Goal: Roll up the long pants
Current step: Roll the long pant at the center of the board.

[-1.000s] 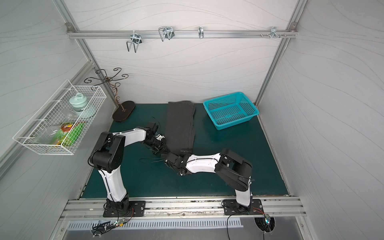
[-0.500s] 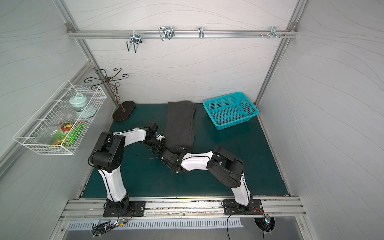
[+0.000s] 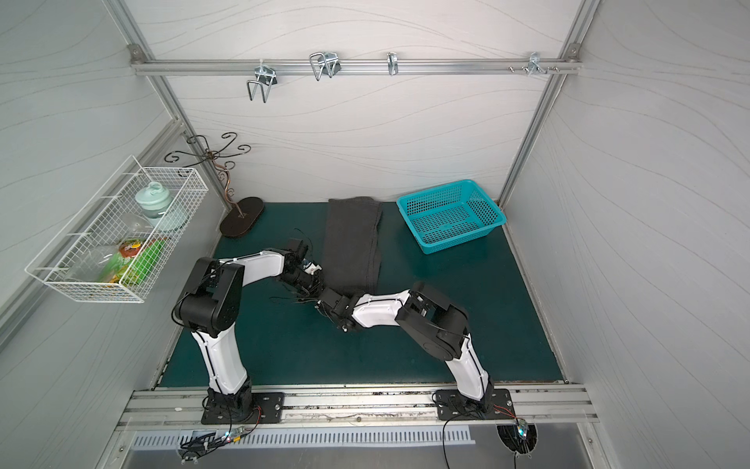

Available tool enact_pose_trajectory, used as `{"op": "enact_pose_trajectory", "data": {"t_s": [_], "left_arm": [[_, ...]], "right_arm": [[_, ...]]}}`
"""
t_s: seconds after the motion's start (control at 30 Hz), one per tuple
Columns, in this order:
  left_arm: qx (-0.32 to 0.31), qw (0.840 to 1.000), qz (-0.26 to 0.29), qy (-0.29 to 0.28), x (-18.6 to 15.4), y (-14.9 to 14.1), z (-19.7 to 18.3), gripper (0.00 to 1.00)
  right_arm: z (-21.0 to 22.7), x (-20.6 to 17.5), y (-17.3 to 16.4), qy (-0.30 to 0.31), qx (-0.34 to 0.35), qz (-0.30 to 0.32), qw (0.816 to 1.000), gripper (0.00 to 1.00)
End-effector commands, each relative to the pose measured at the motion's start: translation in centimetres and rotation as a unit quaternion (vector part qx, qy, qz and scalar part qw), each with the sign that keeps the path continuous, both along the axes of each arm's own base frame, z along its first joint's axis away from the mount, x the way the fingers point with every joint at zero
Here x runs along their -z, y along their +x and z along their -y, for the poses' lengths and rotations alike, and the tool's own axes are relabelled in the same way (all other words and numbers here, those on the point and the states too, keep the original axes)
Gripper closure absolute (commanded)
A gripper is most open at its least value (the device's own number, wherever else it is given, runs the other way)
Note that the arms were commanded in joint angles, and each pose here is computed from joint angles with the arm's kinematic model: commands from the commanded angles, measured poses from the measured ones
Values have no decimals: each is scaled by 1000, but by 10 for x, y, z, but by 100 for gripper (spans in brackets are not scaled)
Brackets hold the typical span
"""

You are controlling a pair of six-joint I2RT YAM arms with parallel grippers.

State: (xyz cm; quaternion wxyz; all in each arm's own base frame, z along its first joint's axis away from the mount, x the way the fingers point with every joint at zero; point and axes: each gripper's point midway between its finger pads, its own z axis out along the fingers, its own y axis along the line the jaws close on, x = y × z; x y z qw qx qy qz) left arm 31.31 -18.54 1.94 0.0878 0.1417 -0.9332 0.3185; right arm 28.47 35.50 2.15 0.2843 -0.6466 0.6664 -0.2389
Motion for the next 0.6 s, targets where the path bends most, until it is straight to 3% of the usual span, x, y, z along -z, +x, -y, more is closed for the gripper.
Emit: {"op": "enact_pose_trajectory", "data": {"t_s": [0.0, 0.2, 0.37, 0.57], "left_arm": [[8, 998, -51, 44, 23, -22, -15, 100], [21, 997, -30, 74, 2, -12, -22, 100], [27, 993, 13, 115, -34, 10, -32, 84], [26, 987, 53, 151, -70, 33, -41, 82]], "right_arm": [[36, 44, -21, -60, 14, -92, 994, 100], [26, 26, -57, -44, 0, -181, 982, 100], [15, 6, -93, -7, -4, -287, 958, 100], [9, 0, -106, 28, 8, -361, 932, 100]]}}
